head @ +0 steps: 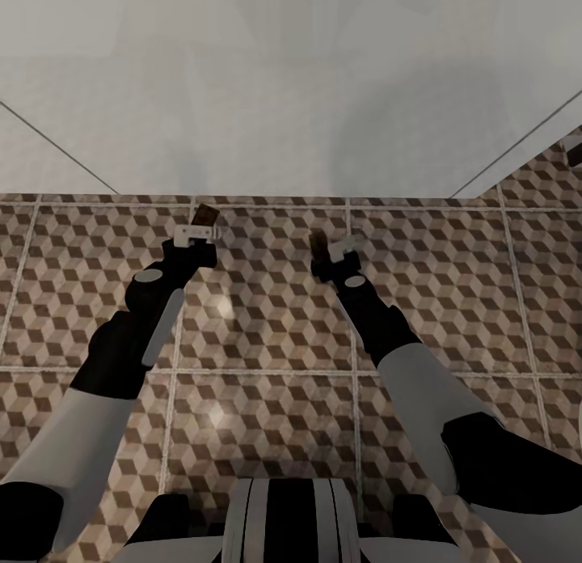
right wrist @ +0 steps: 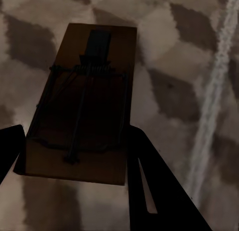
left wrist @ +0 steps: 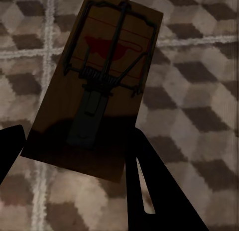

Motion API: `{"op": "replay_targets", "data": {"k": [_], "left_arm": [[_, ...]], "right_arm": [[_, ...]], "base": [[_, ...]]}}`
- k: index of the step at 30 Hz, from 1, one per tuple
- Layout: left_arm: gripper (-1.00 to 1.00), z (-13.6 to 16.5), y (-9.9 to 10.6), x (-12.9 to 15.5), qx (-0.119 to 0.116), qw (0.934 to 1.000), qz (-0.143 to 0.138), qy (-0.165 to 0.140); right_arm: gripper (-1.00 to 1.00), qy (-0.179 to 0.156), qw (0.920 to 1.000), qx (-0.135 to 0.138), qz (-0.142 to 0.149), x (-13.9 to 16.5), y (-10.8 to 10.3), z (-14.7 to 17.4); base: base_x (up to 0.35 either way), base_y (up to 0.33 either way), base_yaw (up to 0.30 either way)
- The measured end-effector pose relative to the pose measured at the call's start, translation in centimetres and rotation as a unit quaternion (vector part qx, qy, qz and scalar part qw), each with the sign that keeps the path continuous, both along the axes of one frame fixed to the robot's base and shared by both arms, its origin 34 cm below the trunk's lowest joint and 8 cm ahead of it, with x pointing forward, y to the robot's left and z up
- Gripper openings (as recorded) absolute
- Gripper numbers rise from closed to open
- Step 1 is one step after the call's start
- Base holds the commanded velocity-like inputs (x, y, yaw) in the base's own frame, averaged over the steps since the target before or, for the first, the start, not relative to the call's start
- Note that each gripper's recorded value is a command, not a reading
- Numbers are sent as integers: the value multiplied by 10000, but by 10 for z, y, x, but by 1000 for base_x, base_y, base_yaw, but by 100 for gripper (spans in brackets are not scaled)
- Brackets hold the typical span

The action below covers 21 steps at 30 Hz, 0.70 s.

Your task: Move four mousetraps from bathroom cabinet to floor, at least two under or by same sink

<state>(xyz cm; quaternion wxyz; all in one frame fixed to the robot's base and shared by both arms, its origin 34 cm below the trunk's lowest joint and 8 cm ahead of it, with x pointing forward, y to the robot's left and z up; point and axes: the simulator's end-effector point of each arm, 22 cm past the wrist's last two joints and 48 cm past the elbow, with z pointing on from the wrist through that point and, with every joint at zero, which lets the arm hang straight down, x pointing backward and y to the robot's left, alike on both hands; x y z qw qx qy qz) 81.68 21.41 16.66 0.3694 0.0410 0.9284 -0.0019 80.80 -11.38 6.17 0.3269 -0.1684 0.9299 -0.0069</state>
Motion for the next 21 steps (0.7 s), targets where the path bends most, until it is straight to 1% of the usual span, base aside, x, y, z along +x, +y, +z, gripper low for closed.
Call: {"op": "replay_targets", "data": {"k": [7,14,17,21], "left_arm": [[-100,7,-3,-3,-34,10000,-23,-40],[-100,3,-4,-12,-44,10000,-27,25],[-100,3,-4,-14,-44,10000,-27,34],[-100,-4,-4,-23,-44,9999,-27,120]], "right_arm": [[-100,115,9999,-47,-10,-8,-2,-8],[-100,143,9999,-68,-11,-9,-3,-10],[-100,128,9999,-106,-18,-3,-5,-9],[-100,154,9997,-173,-2,6,-7,-10]], "base": [[0,0,0],[0,0,0],[0,0,0],[0,0,0]]}}
